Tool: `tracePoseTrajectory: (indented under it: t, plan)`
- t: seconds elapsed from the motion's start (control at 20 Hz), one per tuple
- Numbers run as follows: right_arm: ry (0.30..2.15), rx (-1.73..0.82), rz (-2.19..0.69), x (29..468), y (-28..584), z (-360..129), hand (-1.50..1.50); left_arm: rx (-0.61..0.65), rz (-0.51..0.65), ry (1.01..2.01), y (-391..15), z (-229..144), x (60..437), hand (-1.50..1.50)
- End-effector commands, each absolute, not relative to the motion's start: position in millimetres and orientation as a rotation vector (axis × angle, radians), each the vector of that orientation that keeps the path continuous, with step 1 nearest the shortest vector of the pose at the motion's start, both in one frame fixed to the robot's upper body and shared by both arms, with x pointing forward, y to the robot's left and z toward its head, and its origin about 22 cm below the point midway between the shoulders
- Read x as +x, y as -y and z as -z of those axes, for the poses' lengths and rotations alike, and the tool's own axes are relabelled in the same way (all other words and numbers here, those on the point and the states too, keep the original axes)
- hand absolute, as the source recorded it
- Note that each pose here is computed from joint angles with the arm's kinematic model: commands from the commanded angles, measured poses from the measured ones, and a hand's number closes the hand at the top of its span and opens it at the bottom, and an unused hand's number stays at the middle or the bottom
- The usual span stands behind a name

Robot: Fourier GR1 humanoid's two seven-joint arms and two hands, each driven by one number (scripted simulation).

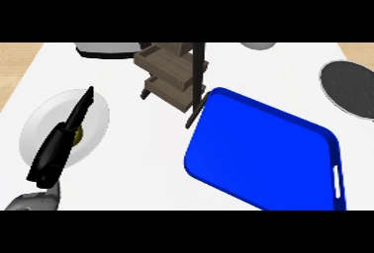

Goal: Pick the sweet potato from the tray and place it in the tiered basket

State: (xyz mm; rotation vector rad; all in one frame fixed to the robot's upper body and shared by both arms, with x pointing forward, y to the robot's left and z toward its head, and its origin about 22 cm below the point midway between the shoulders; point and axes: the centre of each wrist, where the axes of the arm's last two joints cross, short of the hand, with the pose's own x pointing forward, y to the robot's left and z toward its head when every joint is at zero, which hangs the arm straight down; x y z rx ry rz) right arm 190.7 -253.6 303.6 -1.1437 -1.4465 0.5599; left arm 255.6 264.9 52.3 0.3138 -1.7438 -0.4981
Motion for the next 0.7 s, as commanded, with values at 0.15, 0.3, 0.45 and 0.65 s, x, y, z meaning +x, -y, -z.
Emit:
tracePoseTrajectory:
  t: [0.15,0.3,0.45,0.65]
  plan:
    - [1.436,-1.195,-0.515,194.6,228.2,-374.9,1.50,0.307,0.511,1.747,-247.6,-51.5,262.5,0.00]
    - [1.487,-1.175,-0.491,205.7,210.2,-399.3,1.50,0.312,0.496,1.743,-260.7,-50.9,264.5,0.00]
    - [1.489,-1.141,-0.516,222.6,182.6,-412.0,1.50,0.301,0.497,1.758,-259.3,-55.1,264.6,0.00]
    - [1.472,-1.116,-0.481,255.0,155.9,-435.3,1.50,0.279,0.512,1.765,-244.7,-53.1,267.7,0.00]
